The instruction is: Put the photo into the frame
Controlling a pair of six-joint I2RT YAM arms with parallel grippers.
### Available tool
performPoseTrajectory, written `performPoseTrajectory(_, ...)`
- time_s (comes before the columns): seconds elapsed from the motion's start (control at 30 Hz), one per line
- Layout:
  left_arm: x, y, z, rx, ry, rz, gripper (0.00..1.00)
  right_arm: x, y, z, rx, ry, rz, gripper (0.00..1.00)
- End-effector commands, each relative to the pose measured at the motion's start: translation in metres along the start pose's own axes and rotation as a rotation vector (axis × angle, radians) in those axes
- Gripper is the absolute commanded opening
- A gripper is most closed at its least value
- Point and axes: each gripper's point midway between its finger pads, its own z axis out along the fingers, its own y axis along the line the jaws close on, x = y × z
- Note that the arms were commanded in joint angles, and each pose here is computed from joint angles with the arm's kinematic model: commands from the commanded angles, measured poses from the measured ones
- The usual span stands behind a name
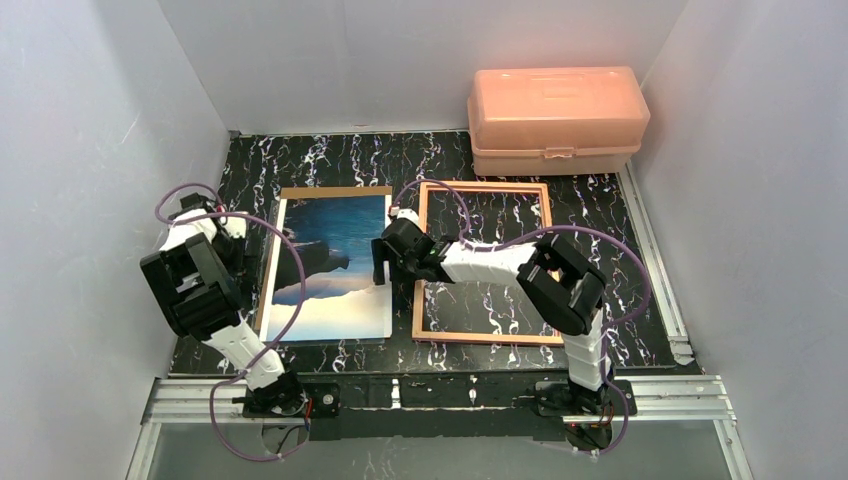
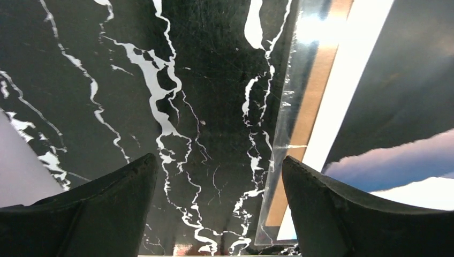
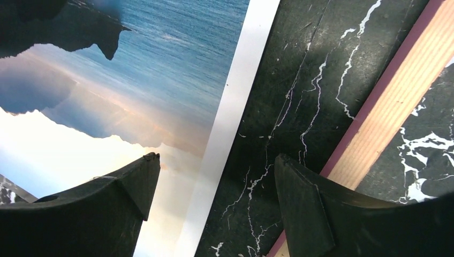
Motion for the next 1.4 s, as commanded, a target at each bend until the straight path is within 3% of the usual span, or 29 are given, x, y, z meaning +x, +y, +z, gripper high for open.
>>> performPoseTrajectory(0.0,0.003,0.01,0.016,-0.05,-0.002,-0.008,0.81,0.005,0.014,0.004,-0.034,0.049,0.113,0.86)
performPoseTrajectory(0.07,0.003,0.007,0.023,-0.033,-0.001,-0.025,0.76,0.005,0.017,0.006,-0.043,0.051,0.148,0.86)
performPoseTrajectory(0.17,-0.002,0.0,0.029,0.018,0.008,-0.075,0.45,0.006,0.014,0.015,-0.024,0.05,0.171,0.86)
performPoseTrajectory(0.2,-0.003,-0.006,0.03,0.052,0.01,-0.086,0.43,0.008,0.01,0.017,-0.004,0.066,0.178,0.86)
performPoseTrajectory(0.4,-0.003,-0.019,0.043,0.083,0.029,-0.096,0.41,0.004,0.012,0.018,-0.011,0.054,0.226,0.86)
performPoseTrajectory(0.87,0.003,-0.047,0.047,0.166,0.054,-0.099,0.38,-0.027,0.072,-0.006,-0.312,0.053,0.261,0.86)
performPoseTrajectory(1.37,0.011,-0.057,0.051,0.212,0.085,-0.075,0.19,-0.06,0.098,-0.045,-0.493,-0.019,0.292,0.86)
